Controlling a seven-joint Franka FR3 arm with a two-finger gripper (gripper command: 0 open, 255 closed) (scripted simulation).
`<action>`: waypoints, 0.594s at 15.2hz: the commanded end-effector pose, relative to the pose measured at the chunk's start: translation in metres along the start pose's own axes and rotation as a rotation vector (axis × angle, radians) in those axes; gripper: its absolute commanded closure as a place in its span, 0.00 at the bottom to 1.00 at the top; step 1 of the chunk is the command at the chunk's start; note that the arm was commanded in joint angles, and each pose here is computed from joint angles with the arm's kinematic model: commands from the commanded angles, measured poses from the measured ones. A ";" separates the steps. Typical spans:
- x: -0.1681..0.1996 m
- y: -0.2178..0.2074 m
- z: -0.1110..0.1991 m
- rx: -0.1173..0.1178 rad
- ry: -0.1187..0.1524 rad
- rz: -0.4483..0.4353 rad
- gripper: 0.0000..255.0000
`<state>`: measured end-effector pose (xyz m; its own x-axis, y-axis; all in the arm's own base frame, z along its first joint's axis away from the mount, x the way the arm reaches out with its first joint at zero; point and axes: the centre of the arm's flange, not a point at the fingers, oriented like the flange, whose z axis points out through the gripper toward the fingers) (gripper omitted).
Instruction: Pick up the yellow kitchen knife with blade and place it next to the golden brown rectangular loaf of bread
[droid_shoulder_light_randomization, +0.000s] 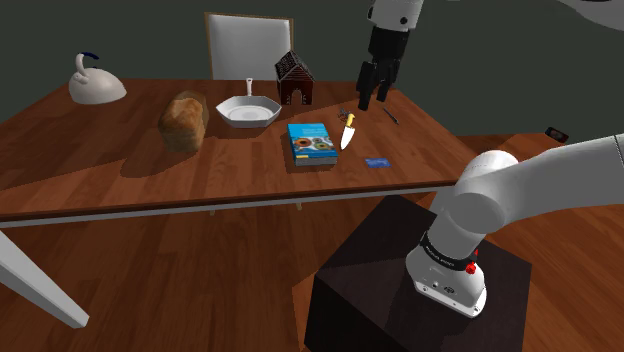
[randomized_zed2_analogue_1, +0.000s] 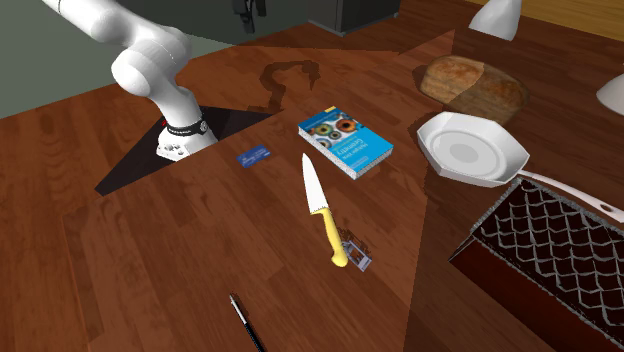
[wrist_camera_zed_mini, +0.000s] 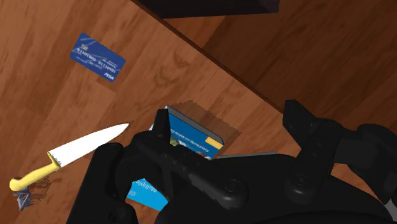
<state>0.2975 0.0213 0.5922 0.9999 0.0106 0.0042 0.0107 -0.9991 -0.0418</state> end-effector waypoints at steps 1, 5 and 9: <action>0.000 0.000 0.000 0.000 0.000 0.000 0.00; 0.034 0.030 0.025 -0.003 0.011 0.076 0.00; 0.065 0.062 0.049 -0.005 0.022 0.152 0.00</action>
<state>0.3557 -0.0304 0.5496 0.9924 -0.1217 0.0169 -0.1209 -0.9919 -0.0391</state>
